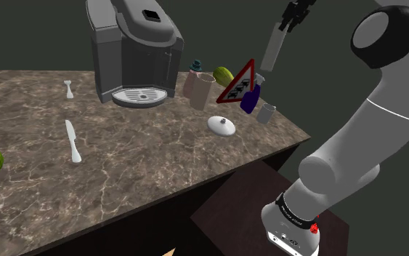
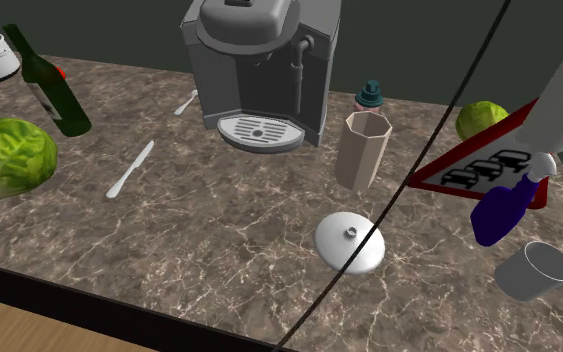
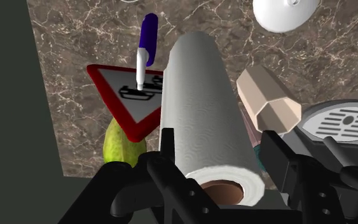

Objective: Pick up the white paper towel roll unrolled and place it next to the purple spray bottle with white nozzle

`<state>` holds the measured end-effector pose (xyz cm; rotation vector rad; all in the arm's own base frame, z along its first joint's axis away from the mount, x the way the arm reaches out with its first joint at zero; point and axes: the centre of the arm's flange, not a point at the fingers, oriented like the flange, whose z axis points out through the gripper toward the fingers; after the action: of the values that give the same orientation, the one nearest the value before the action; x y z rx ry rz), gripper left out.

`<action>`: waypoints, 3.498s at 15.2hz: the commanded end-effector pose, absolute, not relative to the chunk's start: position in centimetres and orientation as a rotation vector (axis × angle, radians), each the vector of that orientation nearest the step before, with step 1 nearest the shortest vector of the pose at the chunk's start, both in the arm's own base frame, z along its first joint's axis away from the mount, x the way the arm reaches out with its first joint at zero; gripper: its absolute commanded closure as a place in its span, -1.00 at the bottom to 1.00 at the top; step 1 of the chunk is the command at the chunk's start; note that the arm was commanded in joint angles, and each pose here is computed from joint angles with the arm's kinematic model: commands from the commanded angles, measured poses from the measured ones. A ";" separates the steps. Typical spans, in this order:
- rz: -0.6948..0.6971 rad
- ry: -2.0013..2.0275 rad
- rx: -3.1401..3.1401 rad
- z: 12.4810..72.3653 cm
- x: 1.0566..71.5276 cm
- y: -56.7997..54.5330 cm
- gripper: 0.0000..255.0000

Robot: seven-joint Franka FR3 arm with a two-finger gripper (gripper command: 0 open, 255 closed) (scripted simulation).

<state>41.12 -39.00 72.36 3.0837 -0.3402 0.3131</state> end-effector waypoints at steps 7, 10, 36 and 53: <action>0.314 -0.339 3.084 68.2 41.0 -39.2 1.00; 0.314 -0.339 3.084 66.6 41.0 -39.2 1.00; 0.314 -0.339 3.084 52.9 41.0 -39.2 1.00; 0.314 -0.339 3.084 43.9 41.0 -39.2 1.00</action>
<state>41.03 -39.25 44.36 3.0840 -0.3387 0.3133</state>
